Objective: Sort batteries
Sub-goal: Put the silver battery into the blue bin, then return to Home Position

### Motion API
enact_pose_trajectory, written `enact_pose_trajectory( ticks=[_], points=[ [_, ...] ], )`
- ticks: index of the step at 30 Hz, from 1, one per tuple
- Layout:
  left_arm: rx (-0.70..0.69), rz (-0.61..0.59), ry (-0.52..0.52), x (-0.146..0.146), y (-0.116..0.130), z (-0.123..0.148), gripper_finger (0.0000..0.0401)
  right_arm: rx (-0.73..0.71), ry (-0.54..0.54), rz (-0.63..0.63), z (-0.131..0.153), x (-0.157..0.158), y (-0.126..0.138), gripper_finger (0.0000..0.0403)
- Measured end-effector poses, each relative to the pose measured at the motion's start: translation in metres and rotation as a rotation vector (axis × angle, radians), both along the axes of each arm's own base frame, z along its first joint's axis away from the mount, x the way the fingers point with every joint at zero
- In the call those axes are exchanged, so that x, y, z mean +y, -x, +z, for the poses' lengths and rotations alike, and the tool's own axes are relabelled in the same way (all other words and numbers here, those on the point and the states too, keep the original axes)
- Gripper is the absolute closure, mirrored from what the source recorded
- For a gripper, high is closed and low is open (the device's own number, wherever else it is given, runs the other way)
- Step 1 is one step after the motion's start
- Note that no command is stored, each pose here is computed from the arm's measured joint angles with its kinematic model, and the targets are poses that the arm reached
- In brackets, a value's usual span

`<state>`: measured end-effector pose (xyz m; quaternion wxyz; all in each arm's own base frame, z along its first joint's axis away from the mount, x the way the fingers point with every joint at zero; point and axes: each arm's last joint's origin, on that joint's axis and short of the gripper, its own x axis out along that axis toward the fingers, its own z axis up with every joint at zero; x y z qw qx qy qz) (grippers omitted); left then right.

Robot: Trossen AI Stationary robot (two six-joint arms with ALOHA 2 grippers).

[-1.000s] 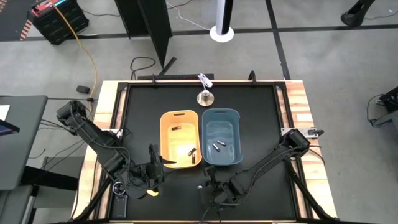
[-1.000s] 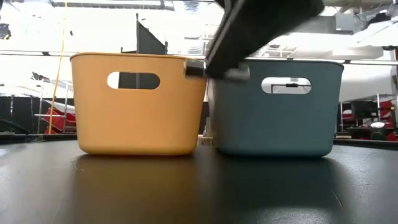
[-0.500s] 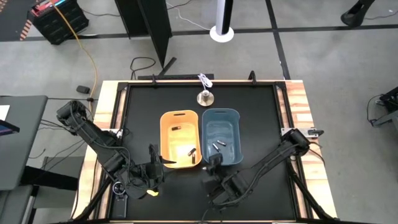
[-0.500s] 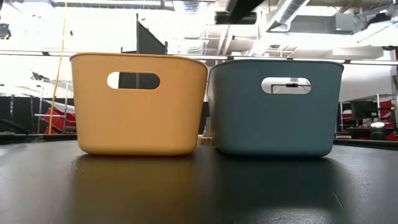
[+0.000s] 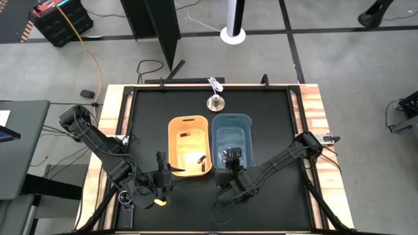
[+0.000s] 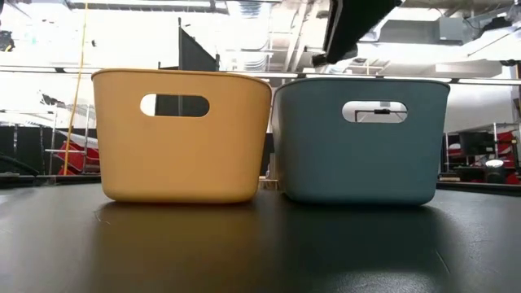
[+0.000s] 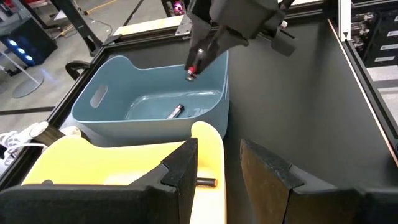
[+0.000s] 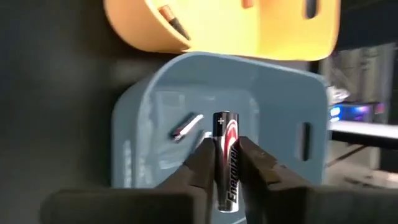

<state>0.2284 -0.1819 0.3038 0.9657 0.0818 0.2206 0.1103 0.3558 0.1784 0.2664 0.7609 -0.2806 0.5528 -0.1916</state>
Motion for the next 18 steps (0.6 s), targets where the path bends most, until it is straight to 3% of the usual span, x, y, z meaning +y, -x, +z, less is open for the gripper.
enact_pose_trajectory(
  ticks=[3, 11, 18],
  points=[
    [0.000, 0.000, 0.001, 0.000, 0.000, 0.000, 0.0285, 0.001, -0.046, -0.029, -0.001, -0.004, -0.003, 0.0306],
    [0.000, 0.000, 0.001, 0.000, 0.000, 0.000, 0.0285, -0.030, -0.032, -0.070, 0.000, -0.010, -0.005, 0.0180],
    [0.000, 0.002, 0.003, 0.000, 0.000, 0.000, 0.0285, -0.091, 0.026, -0.035, 0.003, 0.001, -0.001, 0.0177]
  ],
)
